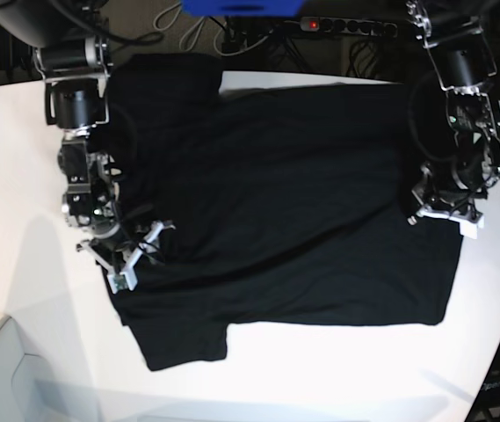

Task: Layout the t-shirt on the table in an organized manner, then fold the t-shirt properly
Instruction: 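Grasp the shirt shoulder with the right gripper and drag it toward the collar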

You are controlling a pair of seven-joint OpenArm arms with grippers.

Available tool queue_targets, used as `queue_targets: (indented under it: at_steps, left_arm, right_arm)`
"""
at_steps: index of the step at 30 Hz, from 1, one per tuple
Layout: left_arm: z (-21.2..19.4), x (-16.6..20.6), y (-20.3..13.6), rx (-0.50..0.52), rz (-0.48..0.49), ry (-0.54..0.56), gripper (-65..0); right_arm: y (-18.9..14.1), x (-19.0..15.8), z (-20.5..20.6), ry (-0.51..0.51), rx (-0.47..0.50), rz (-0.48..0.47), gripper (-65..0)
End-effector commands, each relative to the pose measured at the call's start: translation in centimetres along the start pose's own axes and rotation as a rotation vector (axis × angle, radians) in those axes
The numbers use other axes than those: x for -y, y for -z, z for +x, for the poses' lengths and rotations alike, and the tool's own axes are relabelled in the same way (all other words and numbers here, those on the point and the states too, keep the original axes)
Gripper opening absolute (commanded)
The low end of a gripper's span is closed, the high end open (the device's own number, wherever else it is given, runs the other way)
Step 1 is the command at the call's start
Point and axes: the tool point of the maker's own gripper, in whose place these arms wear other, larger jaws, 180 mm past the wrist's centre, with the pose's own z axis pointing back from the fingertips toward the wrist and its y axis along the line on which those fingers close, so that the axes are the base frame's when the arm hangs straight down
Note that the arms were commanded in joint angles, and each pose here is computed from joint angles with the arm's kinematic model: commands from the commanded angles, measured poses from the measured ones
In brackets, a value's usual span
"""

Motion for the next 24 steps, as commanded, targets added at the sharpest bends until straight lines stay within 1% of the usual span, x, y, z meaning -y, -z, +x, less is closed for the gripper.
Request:
queue_targets:
  at_steps: [1,4,9,11,13,15,18,20,24]
  left_arm:
    - [1.7,0.2,-0.4,0.049,0.002,0.026,-50.9]
    - [2.1,-0.4,-0.3,0.077,0.044,0.059,-50.9]
    - [2.6,-0.4,-0.4,0.088,0.054,0.072,-50.9]
    - [2.8,-0.3,-0.5,0.095,0.049,0.072,-50.9]
    - [3.6,0.5,-0.5,0.108,0.034,0.077,-50.9]
    - [4.0,0.8,-0.6,0.115,0.027,0.076,-50.9]
    - [5.0,1.7,-0.8,0.139,0.008,0.08,-50.9]
    - [5.6,2.7,-1.4,0.163,-0.025,0.082,-50.9]
    - [6.2,4.6,-3.0,0.209,-0.096,0.095,-50.9]
  right_arm:
    - [0.1,1.5,0.3,-0.014,-0.016,-0.031,-31.6]
    - [0.7,2.8,2.8,-0.012,0.054,-0.047,-31.5]
    - [-0.2,5.2,8.1,-0.058,0.241,-0.083,-31.4]
    - [-0.7,5.4,10.3,-0.124,0.314,-0.084,-31.4]
    - [-1.4,5.6,11.9,-0.229,0.362,-0.099,-31.4]
    - [-2.5,5.2,13.6,-0.3,0.405,-0.117,-31.4]
    - [-4.1,4.4,13.3,-0.342,0.401,-0.135,-31.5]
    - [-4.9,2.6,12.8,-0.348,0.384,-0.121,-31.7]
    - [-6.4,-0.5,9.9,-0.327,0.259,-0.108,-31.8]
